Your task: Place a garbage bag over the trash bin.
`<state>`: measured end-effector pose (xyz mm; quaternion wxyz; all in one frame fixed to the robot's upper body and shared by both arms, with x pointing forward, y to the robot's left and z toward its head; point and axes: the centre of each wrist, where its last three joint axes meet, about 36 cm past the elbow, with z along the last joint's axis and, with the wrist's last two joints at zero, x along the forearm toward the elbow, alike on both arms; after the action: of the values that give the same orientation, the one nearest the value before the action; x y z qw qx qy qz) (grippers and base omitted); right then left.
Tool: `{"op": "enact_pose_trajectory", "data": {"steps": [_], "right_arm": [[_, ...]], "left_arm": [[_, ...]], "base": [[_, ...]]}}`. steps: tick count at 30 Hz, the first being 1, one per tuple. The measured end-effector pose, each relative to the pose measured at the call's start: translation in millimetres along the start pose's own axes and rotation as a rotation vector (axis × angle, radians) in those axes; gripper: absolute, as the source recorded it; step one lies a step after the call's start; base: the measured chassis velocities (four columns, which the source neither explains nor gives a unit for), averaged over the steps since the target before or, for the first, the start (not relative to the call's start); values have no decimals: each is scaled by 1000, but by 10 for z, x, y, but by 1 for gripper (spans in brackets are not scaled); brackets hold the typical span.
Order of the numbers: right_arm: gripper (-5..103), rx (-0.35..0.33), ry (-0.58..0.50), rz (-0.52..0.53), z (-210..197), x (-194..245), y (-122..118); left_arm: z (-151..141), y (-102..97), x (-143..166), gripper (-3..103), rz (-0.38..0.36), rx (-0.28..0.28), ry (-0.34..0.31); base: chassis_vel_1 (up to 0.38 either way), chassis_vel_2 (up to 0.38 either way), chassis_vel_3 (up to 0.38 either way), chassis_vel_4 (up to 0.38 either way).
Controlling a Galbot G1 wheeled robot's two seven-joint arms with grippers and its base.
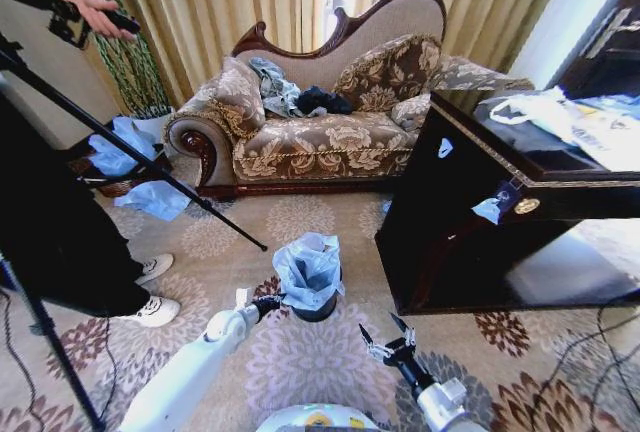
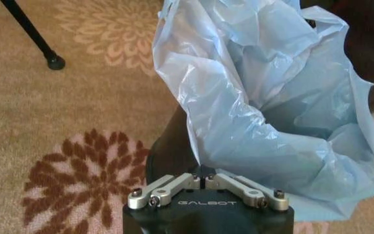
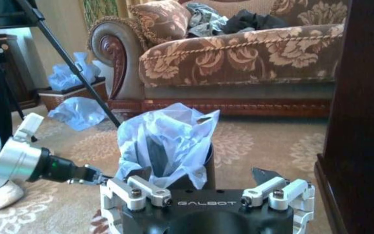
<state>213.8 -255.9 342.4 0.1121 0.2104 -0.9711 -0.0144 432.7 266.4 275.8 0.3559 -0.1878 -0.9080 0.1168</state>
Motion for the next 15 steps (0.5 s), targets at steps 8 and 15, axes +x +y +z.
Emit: {"op": "enact_pose_trajectory", "data": {"steps": [8,15], "right_arm": [[100,-1,-3,-11,2,-25,33],[100,-2,-19,-23,-22,-106,42]], "left_arm": [[104,87,193,18,-28,-35,37],[354,147,516,34,-34,-47,77]], "base": [[0,0,0,0],[0,0,0,0]]}}
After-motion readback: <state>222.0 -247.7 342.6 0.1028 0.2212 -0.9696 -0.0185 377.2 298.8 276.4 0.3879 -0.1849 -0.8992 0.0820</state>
